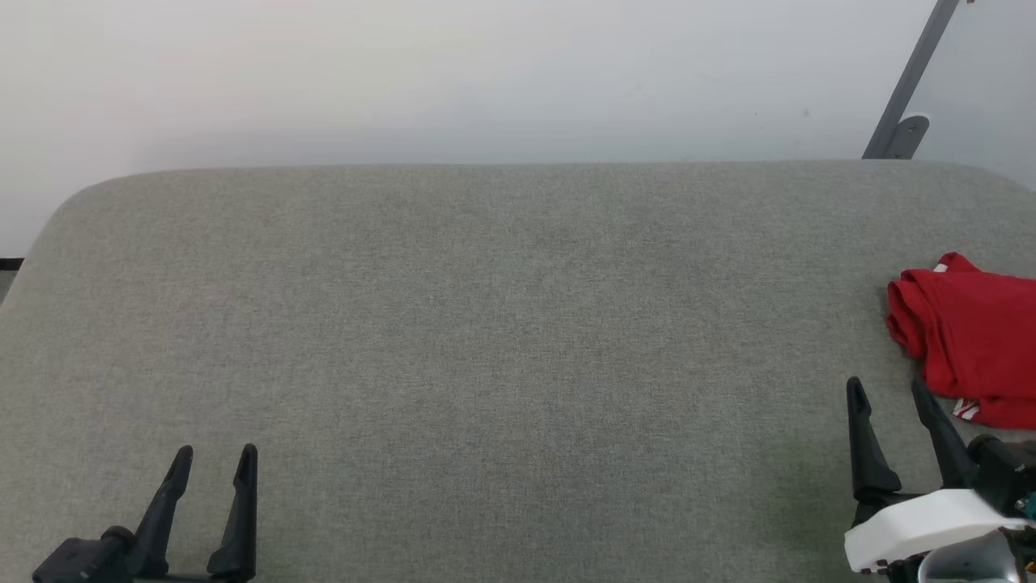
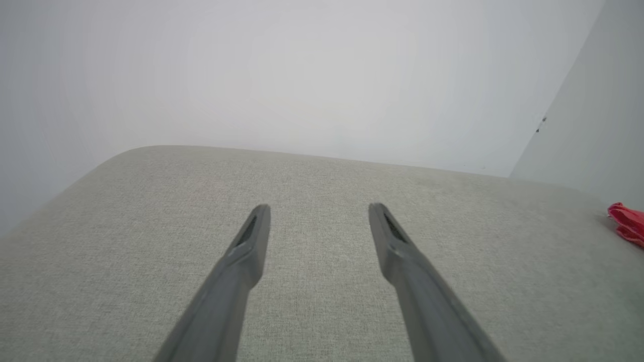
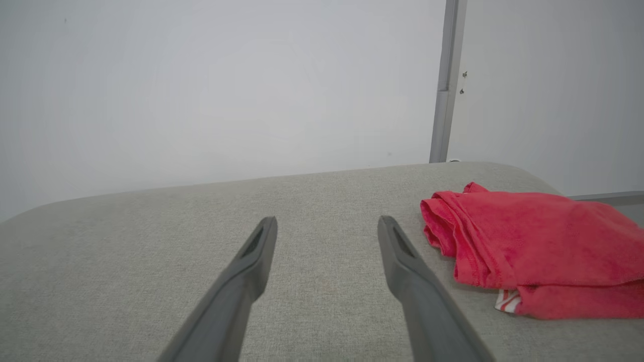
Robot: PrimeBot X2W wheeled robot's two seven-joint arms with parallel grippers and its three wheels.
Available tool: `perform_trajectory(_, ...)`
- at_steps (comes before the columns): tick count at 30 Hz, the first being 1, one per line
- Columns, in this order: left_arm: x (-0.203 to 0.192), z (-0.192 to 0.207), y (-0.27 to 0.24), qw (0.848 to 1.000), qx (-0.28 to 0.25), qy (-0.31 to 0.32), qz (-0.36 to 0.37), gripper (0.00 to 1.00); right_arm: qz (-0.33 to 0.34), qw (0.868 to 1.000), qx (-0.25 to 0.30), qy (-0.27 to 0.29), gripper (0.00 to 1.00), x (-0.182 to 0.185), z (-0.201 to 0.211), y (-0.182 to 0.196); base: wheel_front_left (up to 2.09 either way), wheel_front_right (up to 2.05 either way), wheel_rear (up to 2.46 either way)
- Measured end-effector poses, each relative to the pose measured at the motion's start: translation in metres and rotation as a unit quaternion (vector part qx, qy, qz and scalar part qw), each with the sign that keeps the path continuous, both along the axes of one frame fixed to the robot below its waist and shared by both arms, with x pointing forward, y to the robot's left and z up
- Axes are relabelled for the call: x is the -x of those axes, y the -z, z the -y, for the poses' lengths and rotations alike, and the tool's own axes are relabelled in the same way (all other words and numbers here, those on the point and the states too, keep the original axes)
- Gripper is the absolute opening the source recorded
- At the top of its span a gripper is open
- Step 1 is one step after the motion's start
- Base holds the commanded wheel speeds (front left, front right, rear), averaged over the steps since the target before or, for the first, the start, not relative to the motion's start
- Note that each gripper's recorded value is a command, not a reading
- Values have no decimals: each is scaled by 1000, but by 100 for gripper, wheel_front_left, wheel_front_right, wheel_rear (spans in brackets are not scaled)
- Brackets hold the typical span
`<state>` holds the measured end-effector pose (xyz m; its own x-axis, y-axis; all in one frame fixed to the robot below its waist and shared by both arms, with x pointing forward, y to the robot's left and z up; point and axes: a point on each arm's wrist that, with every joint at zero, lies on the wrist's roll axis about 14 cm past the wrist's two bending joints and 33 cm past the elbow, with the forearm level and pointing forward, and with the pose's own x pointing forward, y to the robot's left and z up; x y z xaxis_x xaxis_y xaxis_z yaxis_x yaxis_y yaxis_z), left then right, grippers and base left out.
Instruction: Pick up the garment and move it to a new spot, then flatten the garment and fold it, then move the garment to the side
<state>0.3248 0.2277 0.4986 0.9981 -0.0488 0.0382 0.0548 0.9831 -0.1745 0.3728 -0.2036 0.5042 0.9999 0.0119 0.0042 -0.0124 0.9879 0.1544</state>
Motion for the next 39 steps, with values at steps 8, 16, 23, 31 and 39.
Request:
perform_trajectory(8, -2, -1, 1, 1000, -3, 0, -3, 100, -2, 1000, -4, -1, 100, -1, -3, 2, 0, 0, 0)
perform_trajectory(16, -2, -3, 3, 1000, 2, -5, -6, 100, -6, 1000, -7, -7, 100, -3, -9, 5, 0, 0, 0)
perform_trajectory(23, 5, 5, 26, 999, 24, -8, -41, 0, -48, 999, -14, -4, 0, 7, -9, 31, 0, 0, 0)
perform_trajectory(31, 4, 3, 31, 994, 91, -26, -56, 0, -59, 994, -87, 9, 0, 8, -5, 35, 0, 0, 0)
perform_trajectory(39, -4, 1, 30, 985, 156, -39, -58, 0, -56, 986, -155, 17, 0, 6, -4, 33, 0, 0, 0)
